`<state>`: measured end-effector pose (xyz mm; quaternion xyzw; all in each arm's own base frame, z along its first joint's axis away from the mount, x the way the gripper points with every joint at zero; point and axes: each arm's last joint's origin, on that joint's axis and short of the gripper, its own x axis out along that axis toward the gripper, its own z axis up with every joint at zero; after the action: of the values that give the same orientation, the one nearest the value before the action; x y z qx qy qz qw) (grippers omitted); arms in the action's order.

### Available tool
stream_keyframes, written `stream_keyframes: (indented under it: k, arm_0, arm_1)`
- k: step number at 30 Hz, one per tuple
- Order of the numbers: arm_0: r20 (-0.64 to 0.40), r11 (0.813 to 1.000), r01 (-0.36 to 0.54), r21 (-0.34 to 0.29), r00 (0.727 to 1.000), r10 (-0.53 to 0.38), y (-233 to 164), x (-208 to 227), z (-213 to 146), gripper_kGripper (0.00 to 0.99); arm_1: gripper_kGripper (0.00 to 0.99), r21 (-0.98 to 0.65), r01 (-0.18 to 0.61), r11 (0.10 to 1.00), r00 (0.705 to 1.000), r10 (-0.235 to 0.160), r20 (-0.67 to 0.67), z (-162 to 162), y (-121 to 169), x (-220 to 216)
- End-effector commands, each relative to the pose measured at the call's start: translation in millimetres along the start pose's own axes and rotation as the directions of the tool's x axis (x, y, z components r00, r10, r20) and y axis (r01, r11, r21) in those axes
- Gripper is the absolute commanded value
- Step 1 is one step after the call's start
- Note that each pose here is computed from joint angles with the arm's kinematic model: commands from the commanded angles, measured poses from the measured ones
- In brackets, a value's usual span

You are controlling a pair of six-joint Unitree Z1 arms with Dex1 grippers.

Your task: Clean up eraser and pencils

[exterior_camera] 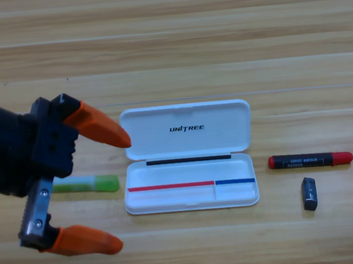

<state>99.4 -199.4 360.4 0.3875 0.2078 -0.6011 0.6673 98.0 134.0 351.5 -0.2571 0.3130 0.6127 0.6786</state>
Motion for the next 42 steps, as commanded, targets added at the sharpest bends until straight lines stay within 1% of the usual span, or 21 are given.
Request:
stream_keyframes:
  k: [1,6,8,11,13,14,16,17,18,20,21,22,24,26,27,28,30,32,37,38,42]
  arm_0:
    - [-0.027,1.000,0.026,0.013,0.999,-0.026,-5.8,7.2,0.4,0.979]
    - [-0.031,0.999,0.032,0.013,0.999,-0.031,-6.6,7.5,-0.2,0.979]
    - [-0.036,0.999,0.033,0.012,0.999,-0.032,-6.9,7.7,-0.9,0.979]
    - [-0.037,0.999,0.033,0.011,0.999,-0.032,-6.8,7.9,-1.5,0.979]
    - [-0.041,0.999,0.035,0.010,0.999,-0.035,-7.2,8.1,-2.1,0.979]
    - [-0.046,0.999,0.033,0.012,0.998,-0.032,-7.3,8.6,-3.0,0.979]
    - [-0.067,1.000,0.020,0.020,0.998,-0.018,-6.4,9.8,-3.9,0.979]
    - [-0.081,0.999,0.013,0.033,0.997,-0.010,-5.6,9.8,-3.9,0.979]
    - [-0.103,0.998,0.001,0.056,0.995,0.005,-3.8,8.6,-2.9,0.979]
    - [-0.155,0.994,-0.007,0.110,0.988,0.024,0.9,6.5,0.6,0.980]
    - [-0.191,0.990,-0.037,0.137,0.980,0.063,4.1,4.6,0.0,0.980]
    - [-0.225,0.983,-0.072,0.172,0.968,0.110,7.3,3.6,-3.1,0.979]
    - [-0.293,0.968,-0.112,0.226,0.939,0.178,19.4,3.6,-14.2,0.979]
    - [-0.341,0.962,-0.117,0.245,0.919,0.198,35.8,4.5,-27.3,0.979]
    - [-0.367,0.962,-0.112,0.249,0.908,0.201,43.5,6.8,-33.1,0.979]
    - [-0.387,0.964,-0.106,0.243,0.901,0.197,50.6,9.1,-38.8,0.977]
    - [-0.426,0.970,-0.086,0.229,0.887,0.179,64.2,15.6,-50.8,0.976]
    - [-0.476,0.977,-0.064,0.203,0.866,0.155,75.7,25.4,-63.5,0.974]
    - [-0.583,0.994,-0.033,0.102,0.808,0.087,100.4,53.0,-91.3,0.959]
    - [-0.596,0.996,-0.026,0.084,0.800,0.071,103.7,57.5,-95.2,0.959]
    - [-0.637,1.000,0.031,-0.005,0.770,-0.027,121.3,77.0,-105.3,0.959]
  arm_1:
    - [0.985,-0.002,-0.053,0.999,0.998,0.053,-0.032,-1.9,-0.7,17.1]
    - [0.985,0.043,-0.047,0.998,0.999,0.048,-0.022,-0.2,-1.3,16.6]
    - [0.986,0.074,-0.031,0.997,0.999,0.033,-0.026,0.4,-3.4,16.3]
    - [0.986,0.164,0.031,0.986,0.998,-0.023,-0.052,-1.8,-10.9,16.2]
    - [0.986,0.225,0.088,0.970,0.993,-0.068,-0.097,-6.9,-19.6,20.2]
    - [0.986,0.254,0.117,0.960,0.988,-0.085,-0.132,-9.0,-24.9,25.5]
    - [0.985,0.319,0.207,0.925,0.970,-0.152,-0.188,-7.2,-36.5,33.9]
    - [0.985,0.375,0.259,0.890,0.958,-0.189,-0.215,-7.1,-41.9,37.5]
    - [0.985,0.413,0.285,0.865,0.950,-0.197,-0.243,-6.8,-46.6,42.9]
    - [0.983,0.485,0.330,0.809,0.931,-0.194,-0.310,-5.1,-58.7,58.3]
    - [0.983,0.509,0.359,0.782,0.914,-0.185,-0.360,-3.3,-66.8,68.2]
    - [0.983,0.517,0.361,0.776,0.906,-0.159,-0.393,-1.9,-73.1,77.7]
    - [0.983,0.533,0.375,0.758,0.886,-0.124,-0.447,-1.9,-83.7,95.7]
    - [0.986,0.555,0.400,0.729,0.866,-0.102,-0.489,-3.9,-93.8,114.1]
    - [0.989,0.579,0.421,0.698,0.857,-0.097,-0.506,-3.5,-99.1,122.1]
    - [0.989,0.602,0.450,0.660,0.848,-0.103,-0.520,-2.3,-104.1,127.8]
    - [0.990,0.633,0.477,0.609,0.836,-0.093,-0.540,-1.9,-111.5,139.6]
    - [0.990,0.672,0.499,0.546,0.832,-0.087,-0.548,-1.3,-116.9,148.5]
    - [0.983,0.737,0.541,0.405,0.824,-0.078,-0.562,-1.7,-130.0,171.5]
    - [0.982,0.743,0.555,0.374,0.817,-0.078,-0.571,-3.5,-132.6,175.8]
    - [0.973,0.755,0.596,0.273,0.793,-0.052,-0.608,-14.7,-141.3,190.9]
